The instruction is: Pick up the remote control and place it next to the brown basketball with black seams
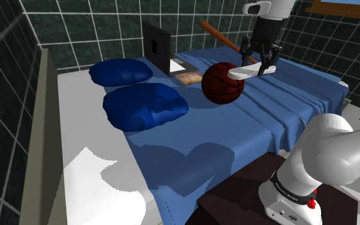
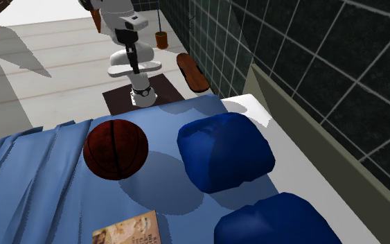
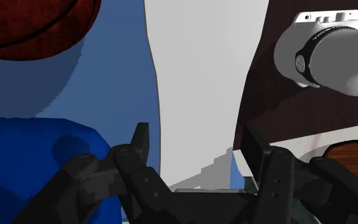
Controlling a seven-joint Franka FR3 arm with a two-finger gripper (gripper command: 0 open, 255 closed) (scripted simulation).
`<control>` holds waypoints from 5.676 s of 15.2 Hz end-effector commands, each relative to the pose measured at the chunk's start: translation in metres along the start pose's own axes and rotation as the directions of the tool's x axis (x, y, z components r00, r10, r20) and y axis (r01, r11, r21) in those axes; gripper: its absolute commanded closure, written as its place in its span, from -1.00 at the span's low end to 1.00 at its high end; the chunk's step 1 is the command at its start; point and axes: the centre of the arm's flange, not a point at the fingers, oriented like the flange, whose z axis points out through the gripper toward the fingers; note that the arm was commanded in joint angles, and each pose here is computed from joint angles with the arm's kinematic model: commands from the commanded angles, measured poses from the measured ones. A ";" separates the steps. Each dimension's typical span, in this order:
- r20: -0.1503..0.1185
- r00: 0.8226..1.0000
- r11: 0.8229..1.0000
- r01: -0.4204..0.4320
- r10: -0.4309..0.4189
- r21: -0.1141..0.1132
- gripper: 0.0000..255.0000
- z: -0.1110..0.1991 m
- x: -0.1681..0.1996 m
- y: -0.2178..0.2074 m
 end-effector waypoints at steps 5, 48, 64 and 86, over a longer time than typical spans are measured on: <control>0.000 1.000 1.000 0.002 -0.002 0.000 1.00 0.000 -0.077 -0.014; 0.000 1.000 1.000 0.002 -0.002 0.000 1.00 0.195 -0.150 -0.029; 0.000 1.000 1.000 0.002 -0.002 0.000 1.00 0.280 -0.149 -0.031; 0.000 1.000 1.000 0.002 -0.002 0.000 -1.00 0.244 -0.149 -0.031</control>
